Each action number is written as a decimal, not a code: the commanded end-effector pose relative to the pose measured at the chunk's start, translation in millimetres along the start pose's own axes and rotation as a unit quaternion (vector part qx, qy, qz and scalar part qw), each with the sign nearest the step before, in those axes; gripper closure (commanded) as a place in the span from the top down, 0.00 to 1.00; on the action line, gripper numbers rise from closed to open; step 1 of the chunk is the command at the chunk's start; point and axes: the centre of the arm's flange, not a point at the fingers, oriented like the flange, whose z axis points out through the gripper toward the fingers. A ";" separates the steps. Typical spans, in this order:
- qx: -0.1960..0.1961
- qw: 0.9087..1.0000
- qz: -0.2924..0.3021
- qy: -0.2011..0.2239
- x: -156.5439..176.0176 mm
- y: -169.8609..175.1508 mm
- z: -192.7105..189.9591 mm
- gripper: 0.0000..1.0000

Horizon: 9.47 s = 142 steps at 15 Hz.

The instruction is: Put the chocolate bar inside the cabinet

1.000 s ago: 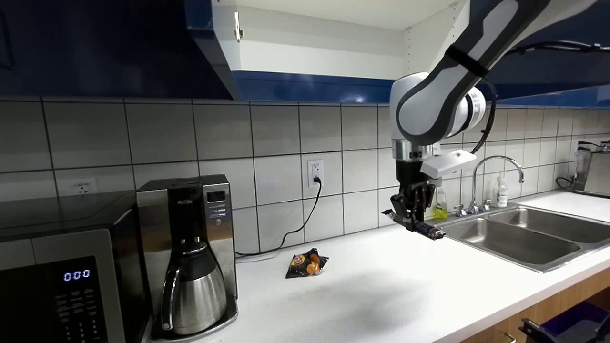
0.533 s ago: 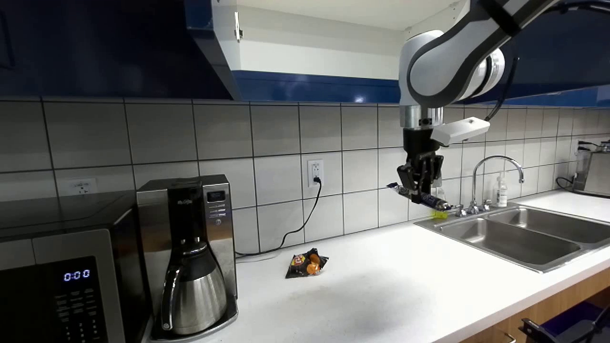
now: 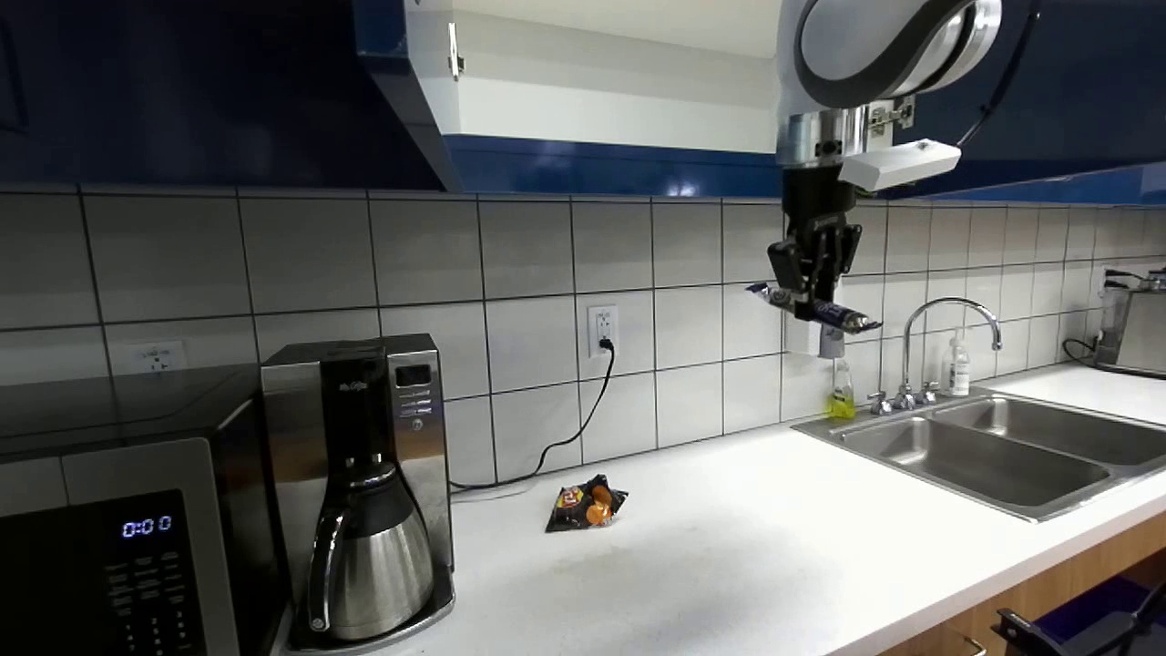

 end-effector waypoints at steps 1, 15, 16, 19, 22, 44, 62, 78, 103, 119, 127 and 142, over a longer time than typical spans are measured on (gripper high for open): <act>-0.012 1.000 0.003 0.008 -10.7 5.5 -49.4 0.09; -0.030 0.997 0.037 0.054 -17.4 17.8 -173.4 0.09; -0.030 0.997 0.039 0.060 -15.0 18.0 -181.8 0.09; -0.031 0.996 0.040 0.077 -7.3 18.2 -204.9 0.09; -0.034 0.994 0.042 0.097 3.6 16.8 -226.0 0.09; -0.049 0.988 0.084 0.123 147.6 9.6 -256.1 0.09; -0.038 0.978 0.123 0.164 225.8 8.4 -240.9 0.09; -0.025 0.975 0.146 0.164 288.5 3.2 -231.0 0.09; -0.020 0.977 0.164 0.135 290.5 13.2 -210.6 1.00; 0.004 0.976 0.171 0.136 216.7 26.3 -237.2 1.00; 0.009 0.977 0.178 0.118 138.9 35.9 -250.6 1.00; -0.009 0.990 0.135 0.027 15.9 19.7 -176.8 1.00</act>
